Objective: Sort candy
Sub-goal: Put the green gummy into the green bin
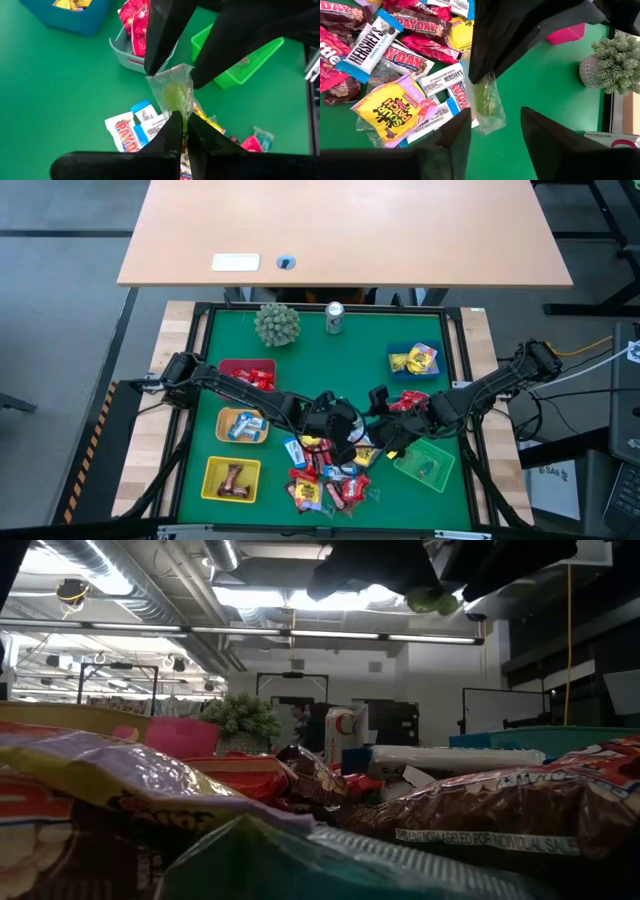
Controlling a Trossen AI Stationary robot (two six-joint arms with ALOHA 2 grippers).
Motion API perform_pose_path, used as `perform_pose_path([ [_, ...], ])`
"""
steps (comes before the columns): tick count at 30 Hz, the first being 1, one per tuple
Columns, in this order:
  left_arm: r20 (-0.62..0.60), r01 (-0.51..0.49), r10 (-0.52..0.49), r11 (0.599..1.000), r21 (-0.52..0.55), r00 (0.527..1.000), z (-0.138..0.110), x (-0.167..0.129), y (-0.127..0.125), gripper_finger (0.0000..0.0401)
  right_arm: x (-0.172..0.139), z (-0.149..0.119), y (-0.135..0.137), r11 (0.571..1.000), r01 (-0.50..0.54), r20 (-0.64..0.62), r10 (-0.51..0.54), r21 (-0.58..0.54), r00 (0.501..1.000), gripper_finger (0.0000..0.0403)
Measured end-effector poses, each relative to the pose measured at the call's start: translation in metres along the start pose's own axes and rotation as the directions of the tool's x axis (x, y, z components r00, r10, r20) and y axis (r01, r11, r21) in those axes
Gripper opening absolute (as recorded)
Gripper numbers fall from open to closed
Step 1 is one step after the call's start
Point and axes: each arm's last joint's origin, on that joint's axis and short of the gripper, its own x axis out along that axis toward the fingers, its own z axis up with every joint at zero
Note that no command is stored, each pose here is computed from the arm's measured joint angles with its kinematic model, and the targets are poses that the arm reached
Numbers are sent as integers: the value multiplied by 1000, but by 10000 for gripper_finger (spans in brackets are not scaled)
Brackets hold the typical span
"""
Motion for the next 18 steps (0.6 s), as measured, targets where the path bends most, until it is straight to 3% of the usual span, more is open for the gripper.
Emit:
perform_pose_path([
  [12, 11, 8, -8, 1000, -2, 1000, 0, -1, -2, 2, 0, -1, 0, 1000, -8, -13, 7, -7, 1000, 14],
  [18, 10, 5, -5, 1000, -3, 1000, 1, 0, -1, 3, 0, -2, 1, 1000, -8, -16, 7, -8, 1000, 15],
])
